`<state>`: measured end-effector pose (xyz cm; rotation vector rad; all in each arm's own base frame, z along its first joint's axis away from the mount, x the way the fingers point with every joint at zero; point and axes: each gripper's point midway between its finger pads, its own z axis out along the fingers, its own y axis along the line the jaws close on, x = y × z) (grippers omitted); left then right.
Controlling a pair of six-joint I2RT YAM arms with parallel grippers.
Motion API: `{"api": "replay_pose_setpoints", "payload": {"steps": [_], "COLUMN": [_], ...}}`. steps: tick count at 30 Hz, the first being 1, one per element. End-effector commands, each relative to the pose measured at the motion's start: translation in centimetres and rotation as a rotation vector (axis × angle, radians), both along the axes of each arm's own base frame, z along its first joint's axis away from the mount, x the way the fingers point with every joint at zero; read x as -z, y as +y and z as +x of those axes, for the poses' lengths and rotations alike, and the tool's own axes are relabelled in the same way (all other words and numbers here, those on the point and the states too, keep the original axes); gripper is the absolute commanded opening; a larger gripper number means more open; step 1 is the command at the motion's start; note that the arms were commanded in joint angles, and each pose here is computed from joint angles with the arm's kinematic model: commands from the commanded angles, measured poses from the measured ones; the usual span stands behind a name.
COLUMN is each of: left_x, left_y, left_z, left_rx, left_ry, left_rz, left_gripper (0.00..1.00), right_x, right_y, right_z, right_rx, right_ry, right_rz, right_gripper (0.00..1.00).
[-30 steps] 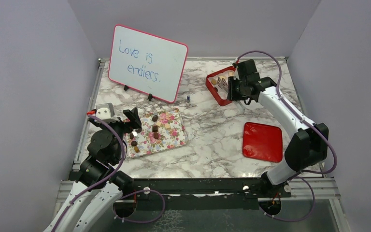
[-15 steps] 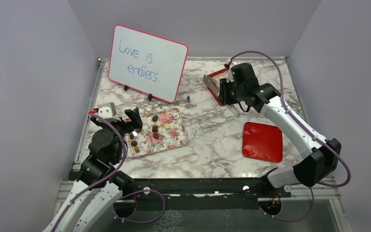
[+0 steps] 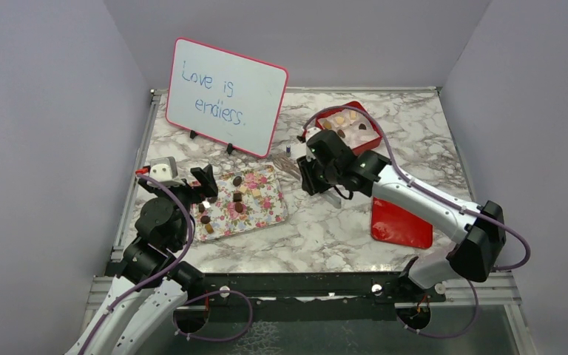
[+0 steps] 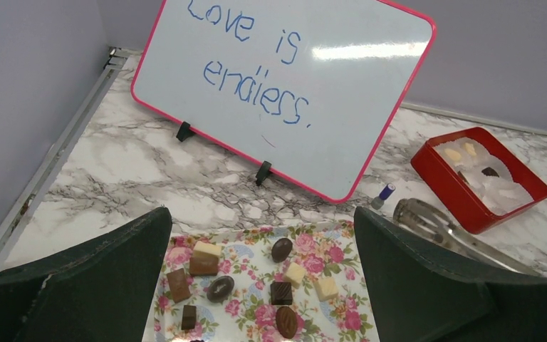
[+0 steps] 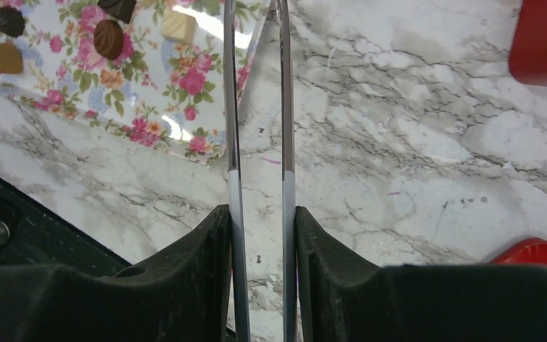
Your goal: Pack the chocolate
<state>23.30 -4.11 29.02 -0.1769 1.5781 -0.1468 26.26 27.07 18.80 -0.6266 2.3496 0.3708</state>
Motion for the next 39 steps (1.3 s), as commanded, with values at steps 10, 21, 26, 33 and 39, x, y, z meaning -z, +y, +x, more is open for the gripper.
{"api": "replay_pose_setpoints", "payload": {"steps": [10,21,26,33,39], "left_x": [-1.3,-1.5,-1.5,-1.4,-1.4], "left_y": [1.1,1.5,1.5,1.3,1.2], "left_z": [-0.8,-1.0,-1.0,-1.0,-0.9], "left_rx": [-0.032,-0.046,-0.045,-0.040,-0.036], "left_ry": [-0.063,-0.074,-0.073,-0.071,-0.069], "left_rz": [-0.033,-0.041,-0.043,-0.039,-0.037], "left_gripper": [0.99,0.99,0.99,0.99,0.99], "right_x": [2.7,4.1,5.0,6.0,6.9], "right_y": [5.8,8.8,8.9,9.8,10.5], "right_z": [-3.8,-5.9,-5.7,-5.9,-5.8], "right_rx": [-0.051,-0.100,-0.087,-0.120,-0.129], "right_ry": [0.002,0.000,-0.009,0.000,0.009], "right_rz": [-0.093,-0.144,-0.204,-0.207,-0.225], "right_gripper": [0.39,0.42,0.43,0.45,0.45]}}
